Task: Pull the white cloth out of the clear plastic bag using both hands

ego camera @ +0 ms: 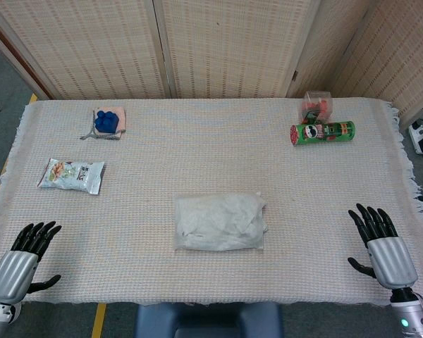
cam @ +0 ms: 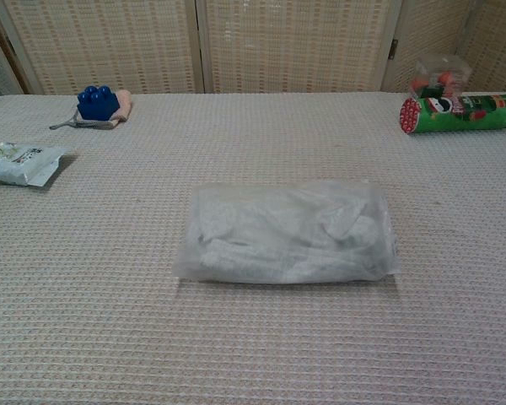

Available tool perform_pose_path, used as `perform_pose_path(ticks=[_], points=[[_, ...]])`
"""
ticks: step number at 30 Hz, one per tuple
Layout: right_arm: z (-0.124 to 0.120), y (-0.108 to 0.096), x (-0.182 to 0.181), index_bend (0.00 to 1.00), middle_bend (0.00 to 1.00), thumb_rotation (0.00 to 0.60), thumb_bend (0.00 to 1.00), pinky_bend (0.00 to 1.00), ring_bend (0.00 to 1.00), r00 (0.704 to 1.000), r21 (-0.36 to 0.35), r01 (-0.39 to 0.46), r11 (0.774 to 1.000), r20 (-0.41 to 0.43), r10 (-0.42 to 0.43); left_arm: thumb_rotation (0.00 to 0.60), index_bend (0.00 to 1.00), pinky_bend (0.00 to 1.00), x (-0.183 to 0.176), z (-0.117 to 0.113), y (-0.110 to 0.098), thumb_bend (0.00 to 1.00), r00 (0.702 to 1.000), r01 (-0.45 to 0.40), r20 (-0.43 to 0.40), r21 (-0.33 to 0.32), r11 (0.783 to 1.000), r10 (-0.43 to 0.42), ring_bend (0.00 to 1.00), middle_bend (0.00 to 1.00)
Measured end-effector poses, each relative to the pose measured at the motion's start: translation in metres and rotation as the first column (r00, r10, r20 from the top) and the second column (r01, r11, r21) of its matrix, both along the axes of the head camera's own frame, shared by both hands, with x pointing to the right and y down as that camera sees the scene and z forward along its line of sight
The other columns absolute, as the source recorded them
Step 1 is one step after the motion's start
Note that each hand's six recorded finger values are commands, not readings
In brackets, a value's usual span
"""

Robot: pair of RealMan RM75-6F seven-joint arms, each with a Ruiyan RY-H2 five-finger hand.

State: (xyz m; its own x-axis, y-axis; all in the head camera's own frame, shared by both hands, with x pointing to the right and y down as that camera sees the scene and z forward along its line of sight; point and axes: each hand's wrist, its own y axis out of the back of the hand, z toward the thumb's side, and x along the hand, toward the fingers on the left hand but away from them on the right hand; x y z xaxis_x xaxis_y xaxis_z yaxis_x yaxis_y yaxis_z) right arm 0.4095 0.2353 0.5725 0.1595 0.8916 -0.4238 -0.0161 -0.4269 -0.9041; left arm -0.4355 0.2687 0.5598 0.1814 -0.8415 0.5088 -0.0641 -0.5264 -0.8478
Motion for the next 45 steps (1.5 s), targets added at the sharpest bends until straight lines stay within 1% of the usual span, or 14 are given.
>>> perform_pose_path(ticks=[3, 6, 9, 12, 16, 18, 19, 21, 24, 29, 33, 36, 40, 45], points=[[0.0, 0.0, 0.0, 0.0, 0.0, 0.6, 0.05, 0.0, 0.0, 1.0, -0.001, 0.001, 1.0, 0.0, -0.001, 0.6, 0.12, 0.08, 0.004, 0.002, 0.002, 0.13, 1.0, -0.011, -0.01, -0.013, 1.0, 0.011, 0.0, 0.11], [-0.002, 0.001, -0.001, 0.0, 0.0, 0.6, 0.05, 0.0, 0.0, 1.0, 0.0, 0.003, 1.0, 0.003, -0.003, 0.6, 0.12, 0.23, 0.011, 0.003, 0.006, 0.13, 0.999, -0.03, -0.033, -0.023, 0.999, 0.029, 0.01, 0.11], [-0.003, 0.003, -0.002, 0.0, 0.0, 0.6, 0.05, 0.0, 0.0, 1.0, 0.001, 0.011, 1.0, 0.003, -0.011, 0.6, 0.14, 0.4, 0.023, 0.004, 0.012, 0.13, 0.996, -0.058, -0.076, -0.033, 0.998, 0.055, 0.12, 0.19], [-0.003, 0.005, -0.003, 0.0, 0.0, 0.6, 0.05, 0.0, 0.0, 1.0, 0.002, 0.015, 1.0, 0.002, -0.015, 0.6, 0.17, 0.62, 0.04, 0.005, 0.019, 0.13, 0.987, -0.087, -0.138, -0.025, 0.996, 0.083, 0.34, 0.39], [-0.002, 0.004, -0.004, 0.0, 0.0, 0.6, 0.05, 0.0, 0.0, 1.0, 0.006, 0.013, 1.0, -0.002, -0.013, 0.6, 0.25, 0.87, 0.069, 0.011, 0.026, 0.14, 0.967, -0.112, -0.23, 0.004, 0.994, 0.11, 0.75, 0.84], [-0.001, 0.004, -0.005, 0.0, 0.0, 0.6, 0.05, 0.0, 0.0, 1.0, 0.006, 0.015, 1.0, -0.001, -0.015, 0.6, 0.31, 0.96, 0.084, 0.017, 0.029, 0.16, 0.953, -0.119, -0.276, 0.022, 0.993, 0.121, 0.88, 0.96], [0.0, 0.004, -0.006, 0.0, 0.0, 0.6, 0.05, 0.0, 0.0, 1.0, 0.006, 0.017, 1.0, -0.002, -0.017, 0.6, 0.35, 0.99, 0.091, 0.02, 0.031, 0.17, 0.948, -0.122, -0.294, 0.028, 0.992, 0.125, 0.94, 1.0], [0.001, 0.005, -0.007, 0.0, 0.0, 0.6, 0.05, 0.0, 0.0, 1.0, 0.005, 0.021, 1.0, -0.008, -0.021, 0.6, 0.39, 1.0, 0.107, 0.029, 0.034, 0.2, 0.933, -0.132, -0.332, 0.038, 0.991, 0.137, 0.99, 1.0], [0.004, 0.005, -0.008, 0.0, 0.0, 0.6, 0.05, 0.0, 0.0, 1.0, 0.001, 0.024, 1.0, -0.019, -0.024, 0.6, 0.43, 1.0, 0.128, 0.045, 0.04, 0.28, 0.92, -0.14, -0.368, 0.018, 0.99, 0.137, 1.0, 1.0], [0.008, 0.006, -0.009, 0.0, 0.0, 0.6, 0.05, 0.0, 0.0, 0.999, -0.008, 0.026, 1.0, -0.03, -0.026, 0.6, 0.44, 1.0, 0.155, 0.078, 0.045, 0.37, 0.928, -0.133, -0.357, -0.05, 0.99, 0.106, 1.0, 1.0], [0.01, 0.005, -0.008, 0.0, 0.0, 0.6, 0.05, 0.0, 0.0, 0.999, -0.018, 0.025, 1.0, -0.031, -0.026, 0.6, 0.42, 1.0, 0.178, 0.091, 0.042, 0.39, 0.934, -0.125, -0.342, -0.032, 0.992, 0.107, 1.0, 1.0], [0.011, 0.005, -0.008, 0.0, 0.0, 0.6, 0.05, 0.0, 0.0, 0.999, -0.027, 0.026, 0.999, -0.033, -0.027, 0.6, 0.39, 1.0, 0.191, 0.097, 0.038, 0.37, 0.939, -0.122, -0.323, 0.001, 0.993, 0.116, 1.0, 1.0], [0.011, 0.005, -0.007, 0.0, 0.0, 0.6, 0.05, 0.0, 0.0, 0.999, -0.034, 0.023, 0.999, -0.033, -0.024, 0.6, 0.41, 1.0, 0.201, 0.102, 0.032, 0.26, 0.947, -0.12, -0.296, 0.041, 0.992, 0.127, 1.0, 1.0], [0.01, 0.004, -0.007, 0.0, 0.0, 0.6, 0.05, 0.0, 0.0, 0.999, -0.037, 0.02, 0.999, -0.029, -0.021, 0.6, 0.42, 1.0, 0.209, 0.111, 0.028, 0.24, 0.953, -0.132, -0.262, 0.085, 0.988, 0.15, 1.0, 1.0]])
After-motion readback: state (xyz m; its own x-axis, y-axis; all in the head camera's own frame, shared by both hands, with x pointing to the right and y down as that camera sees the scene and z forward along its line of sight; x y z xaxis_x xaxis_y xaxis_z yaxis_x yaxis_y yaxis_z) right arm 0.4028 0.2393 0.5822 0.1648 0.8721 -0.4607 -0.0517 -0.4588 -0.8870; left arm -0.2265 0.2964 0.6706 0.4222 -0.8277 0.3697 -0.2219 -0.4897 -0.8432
